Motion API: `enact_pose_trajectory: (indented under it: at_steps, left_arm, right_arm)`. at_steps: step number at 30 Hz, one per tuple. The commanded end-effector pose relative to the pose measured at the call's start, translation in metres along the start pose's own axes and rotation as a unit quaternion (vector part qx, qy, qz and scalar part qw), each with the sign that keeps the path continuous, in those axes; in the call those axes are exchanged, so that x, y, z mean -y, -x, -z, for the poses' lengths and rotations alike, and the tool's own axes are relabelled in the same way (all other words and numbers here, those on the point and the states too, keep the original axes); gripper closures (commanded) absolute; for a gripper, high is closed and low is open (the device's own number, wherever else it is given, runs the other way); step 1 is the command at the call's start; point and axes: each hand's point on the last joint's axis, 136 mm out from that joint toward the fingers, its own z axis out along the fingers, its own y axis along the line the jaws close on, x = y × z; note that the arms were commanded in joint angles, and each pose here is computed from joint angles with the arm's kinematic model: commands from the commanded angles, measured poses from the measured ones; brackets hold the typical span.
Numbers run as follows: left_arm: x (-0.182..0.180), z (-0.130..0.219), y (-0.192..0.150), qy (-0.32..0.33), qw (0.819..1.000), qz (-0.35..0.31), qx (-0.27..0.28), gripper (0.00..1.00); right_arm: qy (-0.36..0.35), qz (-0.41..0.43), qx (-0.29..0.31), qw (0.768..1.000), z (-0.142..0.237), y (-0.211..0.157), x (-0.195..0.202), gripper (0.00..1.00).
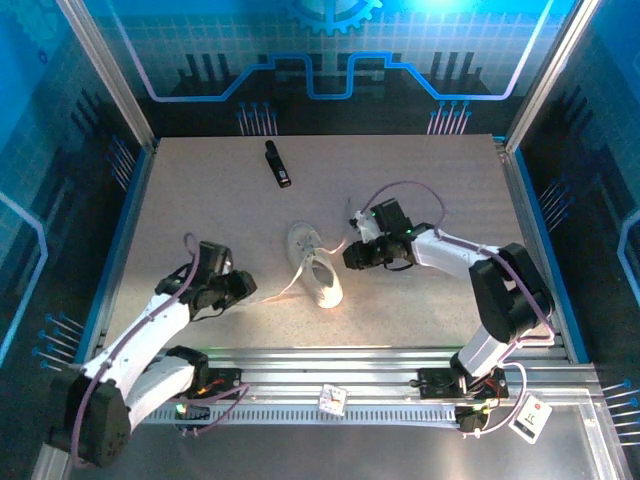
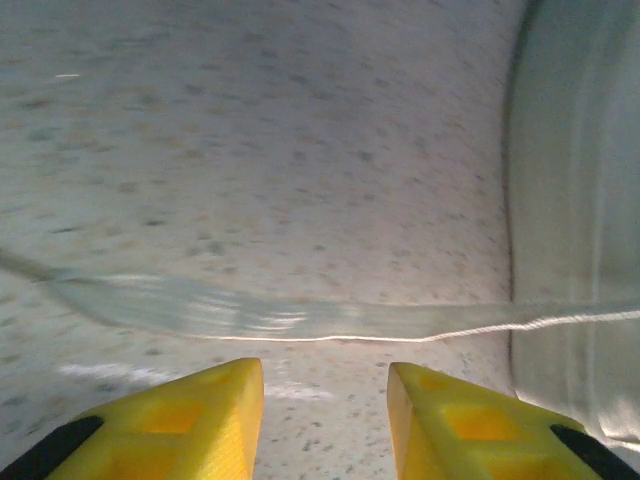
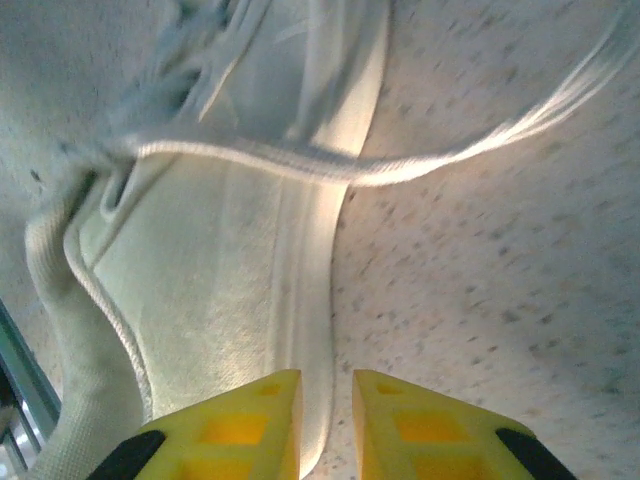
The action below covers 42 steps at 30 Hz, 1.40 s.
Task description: Tie the shoes
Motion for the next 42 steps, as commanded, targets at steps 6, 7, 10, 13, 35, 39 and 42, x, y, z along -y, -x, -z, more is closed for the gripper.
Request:
enact_pose_trajectory:
  at_steps: [6,7,10,13,35,39,42]
  left_arm:
    - [0.093,-0.044,-0.028,-0.100,0.985,-0.130,-0.046,0.66]
    - [0.104,-0.051,-0.033,-0.107,0.982,-0.142,-0.057,0.67]
    - [0.130,-0.070,-0.042,-0.124,0.975,-0.168,-0.075,0.69]
    - [0.151,-0.086,-0.041,-0.140,0.970,-0.183,-0.082,0.69]
    - [0.132,-0.040,0.031,-0.094,0.864,-0.494,-0.012,0.35]
    - [0.132,-0.055,0.032,-0.084,0.850,-0.518,-0.042,0.35]
    - [0.126,-0.075,0.027,-0.078,0.850,-0.516,-0.073,0.37]
  right_arm:
    - [-0.005,-0.006,-0.037,0.999,-0.019,-0.036,-0.018,0.80]
    - [-0.004,-0.009,-0.039,0.999,-0.021,-0.040,-0.019,0.81]
    - [0.004,-0.017,-0.037,0.999,-0.025,-0.042,-0.024,0.82]
    - [0.005,-0.019,-0.032,0.999,-0.026,-0.040,-0.024,0.82]
    - [-0.066,-0.046,0.033,0.996,0.041,-0.009,0.036,0.73]
    - [-0.066,-0.069,0.033,0.995,0.042,-0.006,0.046,0.71]
    - [-0.066,-0.079,0.036,0.994,0.040,-0.003,0.051,0.69]
